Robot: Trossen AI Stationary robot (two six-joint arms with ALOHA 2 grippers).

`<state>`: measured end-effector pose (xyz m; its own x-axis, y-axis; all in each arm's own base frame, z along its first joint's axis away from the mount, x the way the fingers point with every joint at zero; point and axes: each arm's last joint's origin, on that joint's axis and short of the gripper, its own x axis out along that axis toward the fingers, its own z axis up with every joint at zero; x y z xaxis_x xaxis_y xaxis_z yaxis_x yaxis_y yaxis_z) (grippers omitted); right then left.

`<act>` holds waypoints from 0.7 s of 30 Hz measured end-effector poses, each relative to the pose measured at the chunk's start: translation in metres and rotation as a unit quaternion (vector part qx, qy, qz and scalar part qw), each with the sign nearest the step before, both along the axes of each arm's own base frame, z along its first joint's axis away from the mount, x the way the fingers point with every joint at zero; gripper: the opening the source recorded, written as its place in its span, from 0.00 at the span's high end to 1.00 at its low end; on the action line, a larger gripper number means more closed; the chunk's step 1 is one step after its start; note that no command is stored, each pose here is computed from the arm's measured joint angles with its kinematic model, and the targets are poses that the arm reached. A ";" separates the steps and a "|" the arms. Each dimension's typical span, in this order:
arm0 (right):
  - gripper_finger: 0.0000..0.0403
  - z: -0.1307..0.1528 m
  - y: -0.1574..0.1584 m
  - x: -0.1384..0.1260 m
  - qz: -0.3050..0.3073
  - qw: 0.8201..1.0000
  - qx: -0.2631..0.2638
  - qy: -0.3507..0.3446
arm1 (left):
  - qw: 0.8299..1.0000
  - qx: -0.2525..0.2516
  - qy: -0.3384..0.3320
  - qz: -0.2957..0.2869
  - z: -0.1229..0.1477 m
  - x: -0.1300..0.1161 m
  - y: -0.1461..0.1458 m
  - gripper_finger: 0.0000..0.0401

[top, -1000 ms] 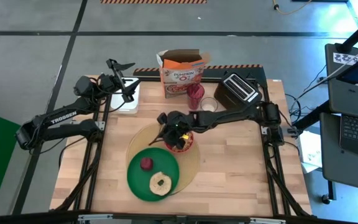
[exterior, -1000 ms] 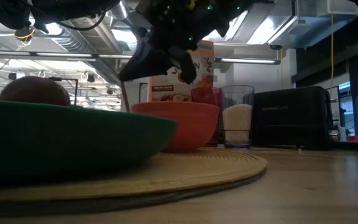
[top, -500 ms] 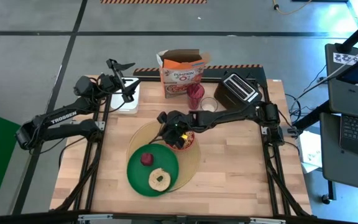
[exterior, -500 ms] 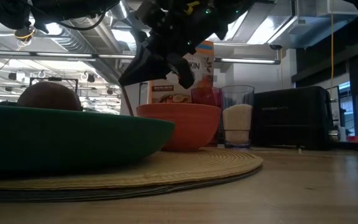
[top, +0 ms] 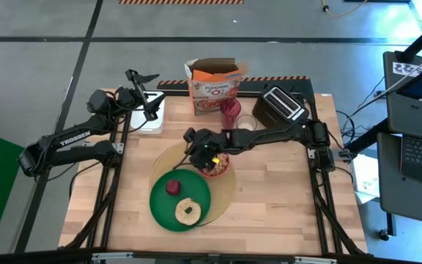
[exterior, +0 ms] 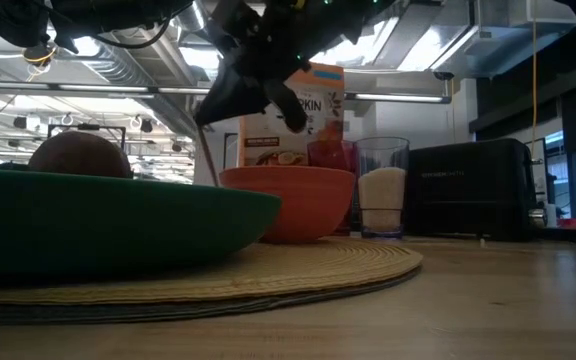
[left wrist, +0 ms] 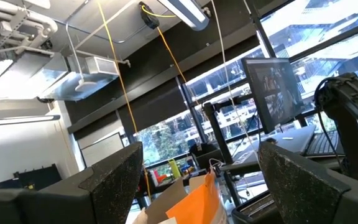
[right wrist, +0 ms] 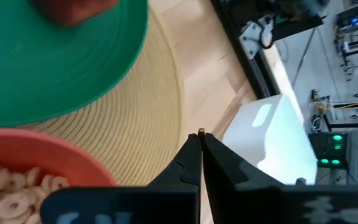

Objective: Arrange a breakfast setting
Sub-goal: Put the spoon on the brown table mat

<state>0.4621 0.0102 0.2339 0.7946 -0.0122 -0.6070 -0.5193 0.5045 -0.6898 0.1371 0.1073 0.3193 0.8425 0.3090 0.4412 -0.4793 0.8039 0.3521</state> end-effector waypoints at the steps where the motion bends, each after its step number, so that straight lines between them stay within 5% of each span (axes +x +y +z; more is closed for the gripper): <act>1: 0.99 -0.001 0.000 0.000 -0.001 1.000 -0.001 0.004 | 1.000 0.000 0.000 0.000 0.000 0.000 0.000 0.22; 21: 0.99 -0.045 0.001 0.007 0.009 0.998 -0.013 0.069 | 1.000 0.003 0.000 -0.004 0.000 0.000 0.000 0.22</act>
